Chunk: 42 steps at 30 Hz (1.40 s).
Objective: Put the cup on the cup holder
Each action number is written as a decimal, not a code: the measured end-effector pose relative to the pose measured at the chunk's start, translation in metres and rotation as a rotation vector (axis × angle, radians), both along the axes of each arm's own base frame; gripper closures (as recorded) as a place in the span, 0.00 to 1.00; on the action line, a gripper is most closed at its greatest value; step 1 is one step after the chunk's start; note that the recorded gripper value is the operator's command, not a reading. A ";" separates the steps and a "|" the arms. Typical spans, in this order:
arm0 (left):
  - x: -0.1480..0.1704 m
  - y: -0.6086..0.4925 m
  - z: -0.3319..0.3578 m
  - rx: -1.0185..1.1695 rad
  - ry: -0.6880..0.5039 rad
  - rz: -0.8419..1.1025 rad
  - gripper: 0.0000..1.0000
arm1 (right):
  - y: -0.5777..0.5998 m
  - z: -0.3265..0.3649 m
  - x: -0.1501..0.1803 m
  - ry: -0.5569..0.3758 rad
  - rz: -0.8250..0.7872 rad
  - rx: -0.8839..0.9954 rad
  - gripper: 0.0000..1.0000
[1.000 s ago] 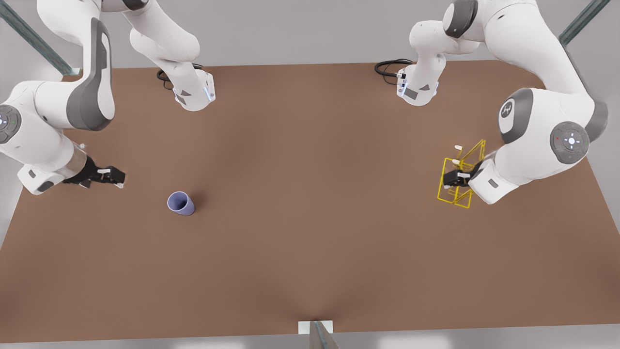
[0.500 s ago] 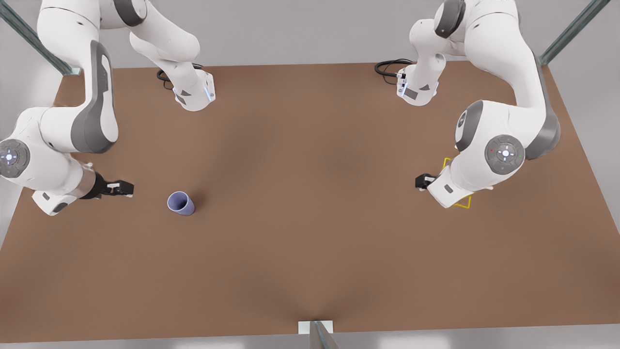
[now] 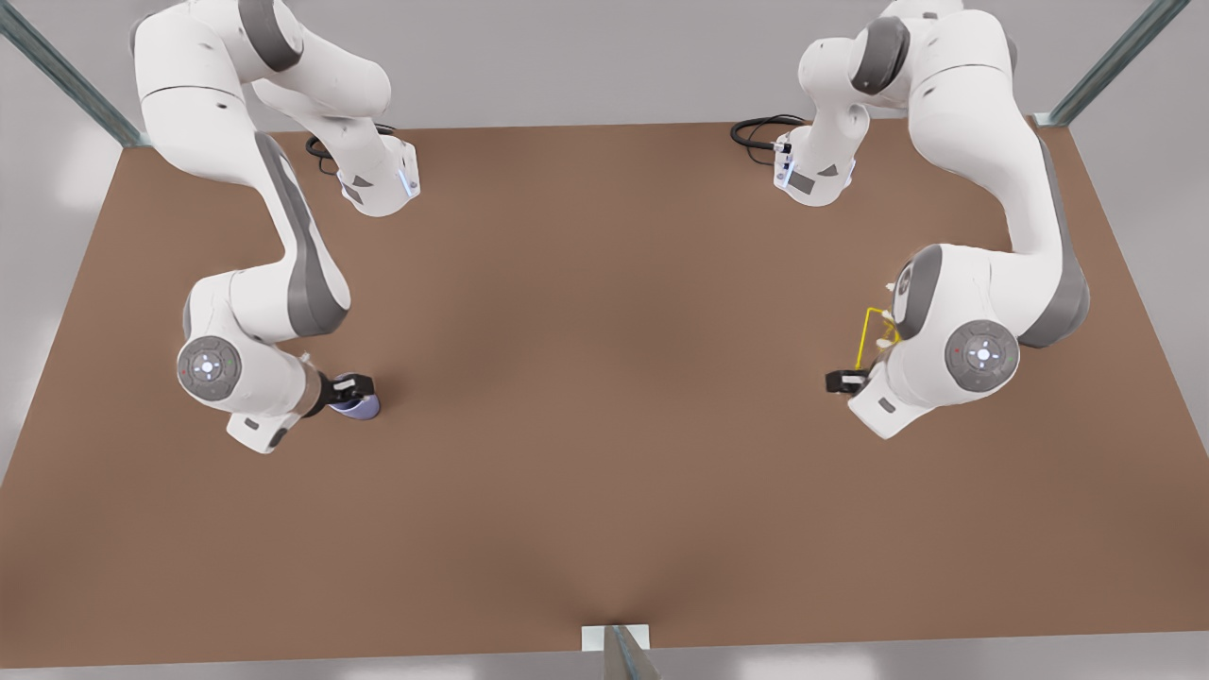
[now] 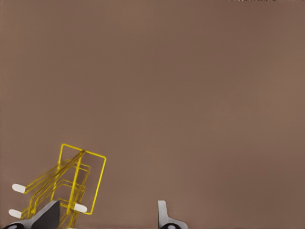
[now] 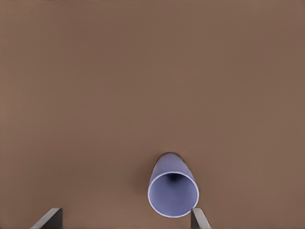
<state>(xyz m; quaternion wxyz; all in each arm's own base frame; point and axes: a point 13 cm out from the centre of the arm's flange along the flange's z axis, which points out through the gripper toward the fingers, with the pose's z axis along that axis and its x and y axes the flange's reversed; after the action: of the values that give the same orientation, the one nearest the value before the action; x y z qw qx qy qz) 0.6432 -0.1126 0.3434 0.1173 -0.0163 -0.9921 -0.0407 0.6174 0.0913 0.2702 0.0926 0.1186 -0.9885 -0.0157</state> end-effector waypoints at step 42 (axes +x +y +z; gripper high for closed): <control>0.014 0.061 -0.022 -0.080 0.009 0.154 0.00 | -0.006 -0.075 -0.060 -0.102 -0.142 -0.072 0.00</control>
<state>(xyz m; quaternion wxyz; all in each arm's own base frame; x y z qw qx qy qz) 0.6576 -0.0520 0.3215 0.1240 0.0552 -0.9907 0.0082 0.5574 0.0848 0.1952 0.0452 0.0455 -0.9978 0.0192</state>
